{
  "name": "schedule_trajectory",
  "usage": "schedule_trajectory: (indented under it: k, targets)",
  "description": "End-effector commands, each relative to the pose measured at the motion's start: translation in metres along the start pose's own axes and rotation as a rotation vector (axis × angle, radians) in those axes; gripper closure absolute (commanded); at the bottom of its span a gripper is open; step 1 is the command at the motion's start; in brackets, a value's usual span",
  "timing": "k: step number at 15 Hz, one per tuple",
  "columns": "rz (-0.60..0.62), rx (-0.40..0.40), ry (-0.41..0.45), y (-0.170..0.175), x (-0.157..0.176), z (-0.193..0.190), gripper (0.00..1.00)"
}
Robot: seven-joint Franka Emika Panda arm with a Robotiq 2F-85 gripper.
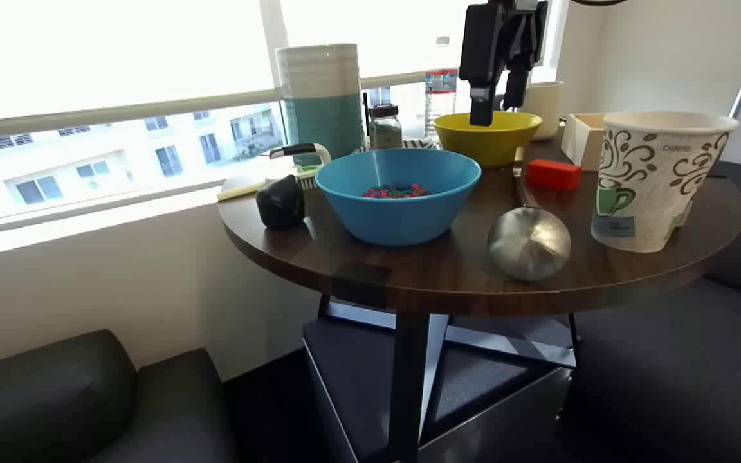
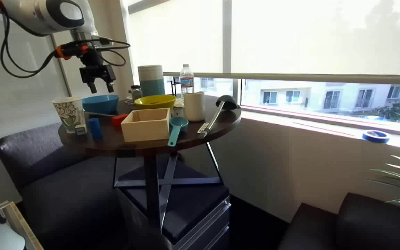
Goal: Use the metal spoon to scoop up cereal from the yellow bowl and put it into the blue bowl
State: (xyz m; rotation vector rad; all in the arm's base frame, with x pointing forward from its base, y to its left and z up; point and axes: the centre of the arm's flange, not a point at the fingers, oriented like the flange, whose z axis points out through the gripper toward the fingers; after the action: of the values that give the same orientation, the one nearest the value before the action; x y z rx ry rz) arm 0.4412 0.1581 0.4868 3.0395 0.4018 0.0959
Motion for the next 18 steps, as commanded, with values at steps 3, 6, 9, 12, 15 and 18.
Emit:
schedule_trajectory:
  k: [3, 6, 9, 12, 15, 18]
  targets:
    - [0.000, 0.000, 0.000, 0.000, 0.000, 0.000, 0.00]
    - [0.000, 0.000, 0.000, 0.000, 0.000, 0.000, 0.00]
    - [0.066, 0.010, 0.020, 0.002, 0.004, 0.002, 0.00]
    - [0.218, 0.101, 0.048, 0.006, 0.013, 0.004, 0.00]
    - [0.377, 0.109, 0.068, 0.017, 0.014, 0.008, 0.00]
    - [0.541, 0.093, 0.066, 0.027, 0.008, 0.009, 0.00]
